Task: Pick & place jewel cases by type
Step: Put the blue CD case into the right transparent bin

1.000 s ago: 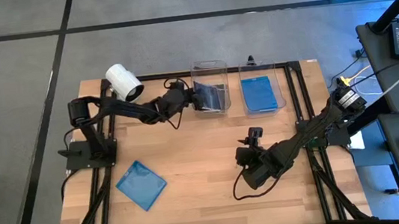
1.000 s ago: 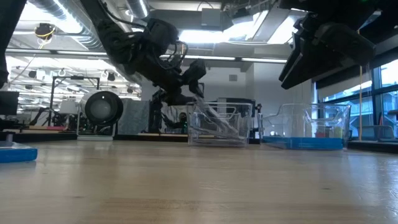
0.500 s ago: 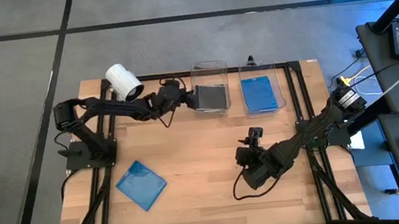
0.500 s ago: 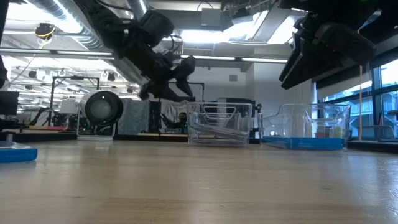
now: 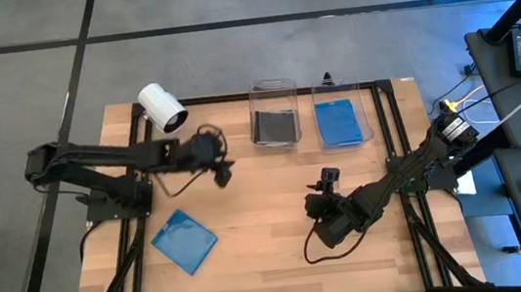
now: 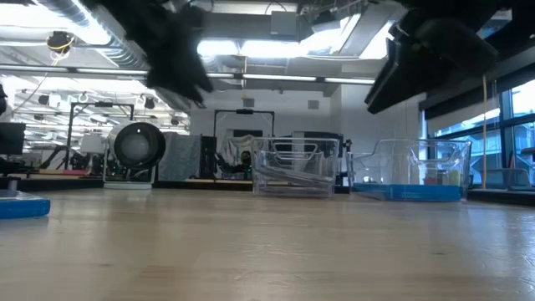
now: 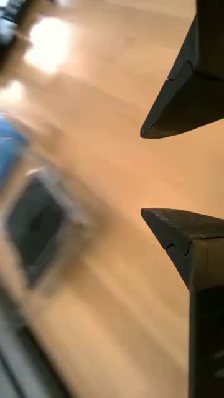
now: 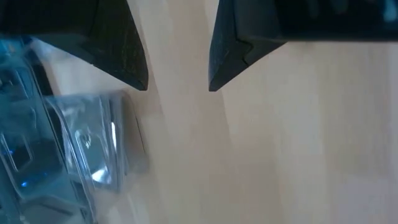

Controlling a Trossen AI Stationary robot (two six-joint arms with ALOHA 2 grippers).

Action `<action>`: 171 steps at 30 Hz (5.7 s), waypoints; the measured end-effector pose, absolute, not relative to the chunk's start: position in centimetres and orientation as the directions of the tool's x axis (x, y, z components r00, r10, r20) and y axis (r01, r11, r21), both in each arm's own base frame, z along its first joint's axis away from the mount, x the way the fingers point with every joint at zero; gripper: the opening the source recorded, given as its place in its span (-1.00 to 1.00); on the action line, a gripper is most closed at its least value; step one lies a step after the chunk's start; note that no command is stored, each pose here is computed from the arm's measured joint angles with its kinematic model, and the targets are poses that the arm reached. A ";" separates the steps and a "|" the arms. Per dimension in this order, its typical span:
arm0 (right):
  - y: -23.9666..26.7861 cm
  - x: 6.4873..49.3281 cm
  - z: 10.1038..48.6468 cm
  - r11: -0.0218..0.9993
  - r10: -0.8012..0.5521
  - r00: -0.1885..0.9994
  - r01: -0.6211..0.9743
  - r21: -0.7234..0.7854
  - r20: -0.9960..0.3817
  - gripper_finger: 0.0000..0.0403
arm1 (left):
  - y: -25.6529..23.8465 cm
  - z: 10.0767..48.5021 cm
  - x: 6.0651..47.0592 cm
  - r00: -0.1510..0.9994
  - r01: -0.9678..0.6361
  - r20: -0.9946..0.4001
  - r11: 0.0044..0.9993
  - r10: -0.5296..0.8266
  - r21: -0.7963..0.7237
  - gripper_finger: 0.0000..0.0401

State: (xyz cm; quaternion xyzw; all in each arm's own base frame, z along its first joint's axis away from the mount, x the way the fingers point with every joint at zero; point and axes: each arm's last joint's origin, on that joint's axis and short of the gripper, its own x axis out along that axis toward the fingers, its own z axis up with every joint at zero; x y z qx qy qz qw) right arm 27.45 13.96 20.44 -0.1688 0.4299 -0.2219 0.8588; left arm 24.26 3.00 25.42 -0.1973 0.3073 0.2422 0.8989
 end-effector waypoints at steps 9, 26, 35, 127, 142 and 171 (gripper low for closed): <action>14.2 30.7 19.6 0.877 -0.452 0.640 0.192 -0.440 -0.622 -0.15 | -5.8 23.7 21.1 0.557 -0.579 -0.800 0.795 0.222 -0.182 -0.05; 12.3 35.3 14.9 0.907 -0.349 0.660 0.059 -0.417 -0.665 -0.15 | -16.6 21.5 16.0 0.115 -0.847 -0.990 0.513 -0.077 -0.138 -0.05; 11.9 35.5 14.7 0.918 -0.311 0.660 0.024 -0.395 -0.684 -0.15 | -19.5 19.8 14.9 0.056 -0.979 -0.997 0.195 -0.054 -0.066 -0.05; 9.5 37.3 15.1 0.996 -0.026 0.693 0.082 0.043 -0.721 -0.15 | -10.9 17.5 24.0 0.549 -0.655 -0.832 0.578 -0.080 -0.487 -0.05; 9.5 37.3 13.9 0.998 -0.034 0.658 0.063 0.010 -0.752 -0.15 | -10.4 13.9 21.7 0.546 -0.782 -0.837 0.334 -0.042 -0.527 -0.10; 10.2 39.1 10.0 0.996 0.083 0.707 -0.046 0.071 -0.702 -0.15 | -8.1 10.5 19.9 0.794 -0.580 -0.606 0.234 -0.050 -0.780 -0.31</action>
